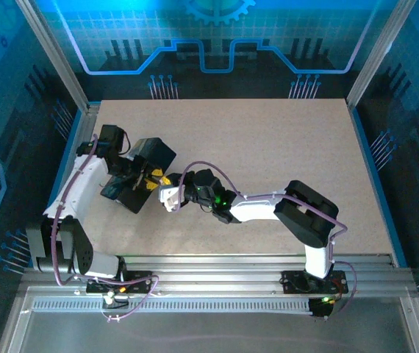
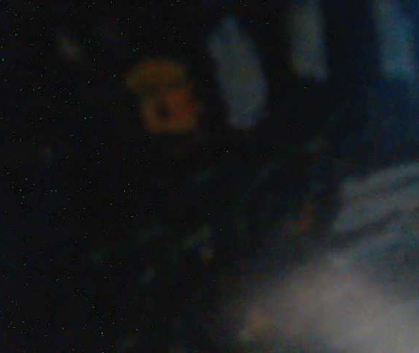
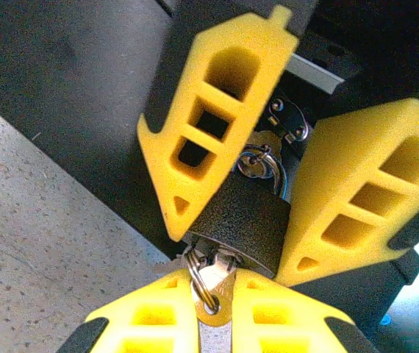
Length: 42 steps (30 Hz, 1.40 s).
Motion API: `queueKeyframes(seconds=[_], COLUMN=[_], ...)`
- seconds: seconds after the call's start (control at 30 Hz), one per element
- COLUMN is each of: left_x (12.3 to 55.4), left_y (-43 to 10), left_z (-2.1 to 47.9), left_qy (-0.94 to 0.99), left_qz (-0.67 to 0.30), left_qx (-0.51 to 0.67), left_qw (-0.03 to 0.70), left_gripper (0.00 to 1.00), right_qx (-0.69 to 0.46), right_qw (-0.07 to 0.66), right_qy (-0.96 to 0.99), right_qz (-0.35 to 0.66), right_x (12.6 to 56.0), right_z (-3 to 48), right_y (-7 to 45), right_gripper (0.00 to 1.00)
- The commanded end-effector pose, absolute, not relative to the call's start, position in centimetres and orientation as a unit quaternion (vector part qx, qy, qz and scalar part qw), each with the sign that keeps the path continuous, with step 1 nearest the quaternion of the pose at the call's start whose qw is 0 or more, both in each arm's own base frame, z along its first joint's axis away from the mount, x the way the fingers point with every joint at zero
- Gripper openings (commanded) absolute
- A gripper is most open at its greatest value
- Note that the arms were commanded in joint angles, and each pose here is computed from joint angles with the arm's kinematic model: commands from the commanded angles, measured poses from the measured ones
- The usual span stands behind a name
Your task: Unlock the padlock with the key
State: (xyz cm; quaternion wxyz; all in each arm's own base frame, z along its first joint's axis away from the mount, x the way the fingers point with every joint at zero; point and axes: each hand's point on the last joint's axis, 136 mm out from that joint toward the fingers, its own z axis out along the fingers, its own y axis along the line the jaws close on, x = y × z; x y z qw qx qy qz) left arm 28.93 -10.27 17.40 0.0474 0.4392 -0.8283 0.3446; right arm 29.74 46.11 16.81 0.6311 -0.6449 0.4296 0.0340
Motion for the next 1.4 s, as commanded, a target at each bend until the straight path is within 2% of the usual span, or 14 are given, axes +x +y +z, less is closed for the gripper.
queueKeyframes(seconds=[0.0, 0.33, 0.63, 0.73, 0.77, 0.83, 1.03, 1.1, 1.37], left_x=[29.3, 29.4, 29.4, 29.5, 29.6, 29.6, 30.4, 30.7, 31.9], left_y=[-11.5, -11.8, -12.0, -11.9, -11.9, -11.9, -12.1, -12.2, -11.4], left_z=[19.5, 19.8, 19.4, 19.6, 19.6, 19.7, 20.8, 21.3, 24.1], left_qy=[-0.815, -0.809, -0.807, -0.807, -0.808, -0.811, -0.814, -0.813, -0.798], left_qz=[0.389, 0.403, 0.409, 0.409, 0.408, 0.407, 0.422, 0.432, 0.468], left_qx=[0.426, 0.425, 0.423, 0.422, 0.421, 0.418, 0.398, 0.390, 0.380], left_qw=[0.057, 0.056, 0.056, 0.053, 0.052, 0.052, 0.036, 0.029, -0.009], left_gripper=[0.00, 0.00, 0.00, 0.00, 0.04, 0.26, 0.51, 0.54, 0.56], right_qx=[-0.594, -0.470, -0.368, -0.373, -0.374, -0.376, -0.394, -0.395, -0.382], right_qw=[0.636, 0.634, 0.561, 0.552, 0.554, 0.552, 0.540, 0.537, 0.510], right_qy=[0.484, 0.562, 0.619, 0.624, 0.626, 0.633, 0.644, 0.647, 0.668], right_qz=[0.093, 0.249, 0.408, 0.408, 0.403, 0.392, 0.372, 0.370, 0.385], right_x=[30.3, 29.5, 29.8, 29.5, 29.5, 29.6, 30.2, 30.5, 31.7], right_z=[19.0, 21.3, 22.7, 22.3, 22.2, 21.8, 21.1, 20.8, 20.1], right_y=[46.1, 46.3, 45.2, 45.0, 44.9, 44.4, 44.2, 44.2, 44.3], right_gripper=[0.07, 0.00, 0.00, 0.00, 0.00, 0.00, 0.01, 0.01, 0.01])
